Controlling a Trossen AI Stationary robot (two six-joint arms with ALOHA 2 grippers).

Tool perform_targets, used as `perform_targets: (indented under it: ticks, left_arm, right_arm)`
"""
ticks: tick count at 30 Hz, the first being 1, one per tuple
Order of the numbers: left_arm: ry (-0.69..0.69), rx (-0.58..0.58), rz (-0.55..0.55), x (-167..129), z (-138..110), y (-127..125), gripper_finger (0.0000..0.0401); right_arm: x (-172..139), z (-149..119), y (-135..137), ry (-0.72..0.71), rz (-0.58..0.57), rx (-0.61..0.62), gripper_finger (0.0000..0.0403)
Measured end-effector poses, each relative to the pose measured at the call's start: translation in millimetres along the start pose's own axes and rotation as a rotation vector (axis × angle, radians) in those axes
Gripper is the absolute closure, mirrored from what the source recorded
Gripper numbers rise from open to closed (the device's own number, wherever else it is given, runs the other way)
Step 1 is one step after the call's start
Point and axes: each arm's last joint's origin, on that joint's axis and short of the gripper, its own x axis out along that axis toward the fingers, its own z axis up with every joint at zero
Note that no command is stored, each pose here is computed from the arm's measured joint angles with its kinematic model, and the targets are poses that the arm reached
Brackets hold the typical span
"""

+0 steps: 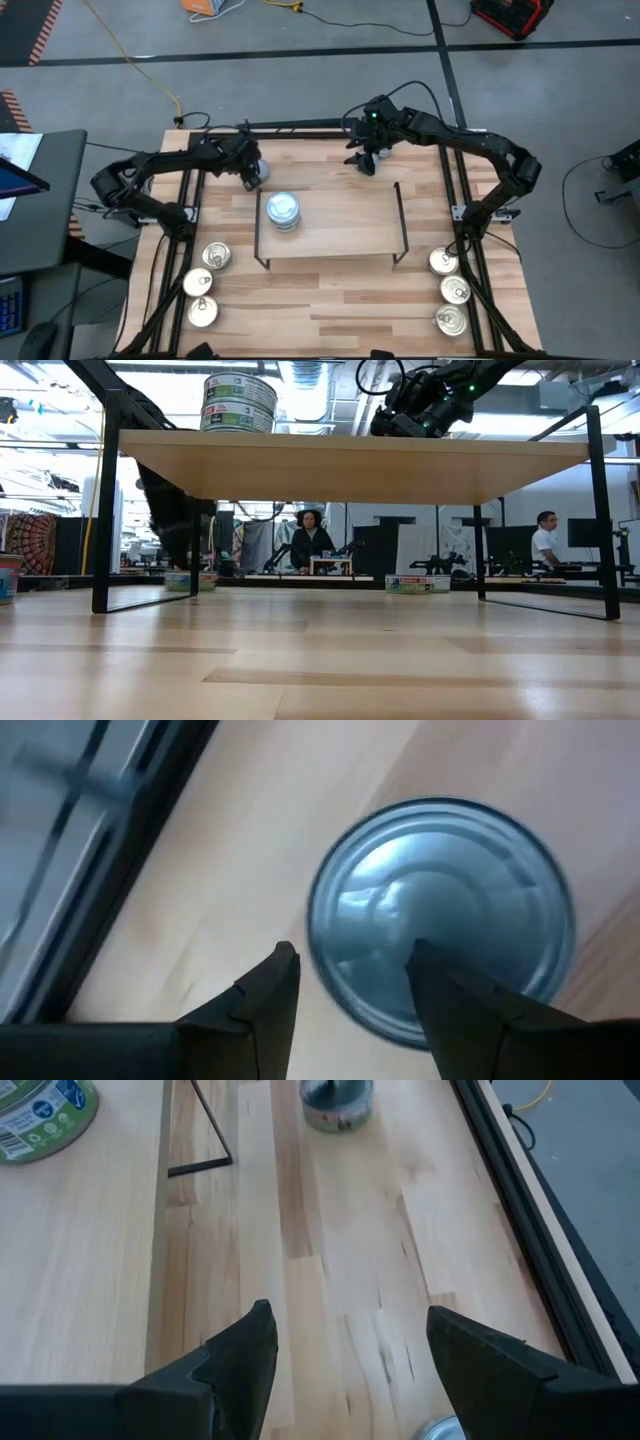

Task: Stack canned seafood by type on shelf
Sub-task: Stack the green tuna can on top of the green tuna can on the shelf

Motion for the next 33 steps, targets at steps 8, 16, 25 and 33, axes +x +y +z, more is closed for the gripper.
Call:
perform_targets:
  ticks: [8, 16, 25, 33]
  left_arm:
    - [-0.031, -0.079, 0.063, -42.7, -13.9, 15.0, 0.0223]
    - [-0.175, 0.008, -0.011, -99.5, -30.4, -1.7, 0.0223]
    - [-0.224, 0.168, 0.058, -112.4, -42.7, -45.3, 0.0223]
    - [-0.323, 0.045, -0.067, -113.2, -33.0, -52.9, 0.0223]
  right_arm:
    - [0.1, -0.1, 0.0, 0.001, 0.0, -0.006, 0.0122]
    - [2.1, -3.9, 6.8, 0.063, 0.0, 0.035, 0.0122]
    - [0.5, 11.2, 59.9, 0.064, -0.089, -0.049, 0.0122]
    - [-65.3, 22.6, 103.4, -0.281, -0.186, -0.171, 0.0122]
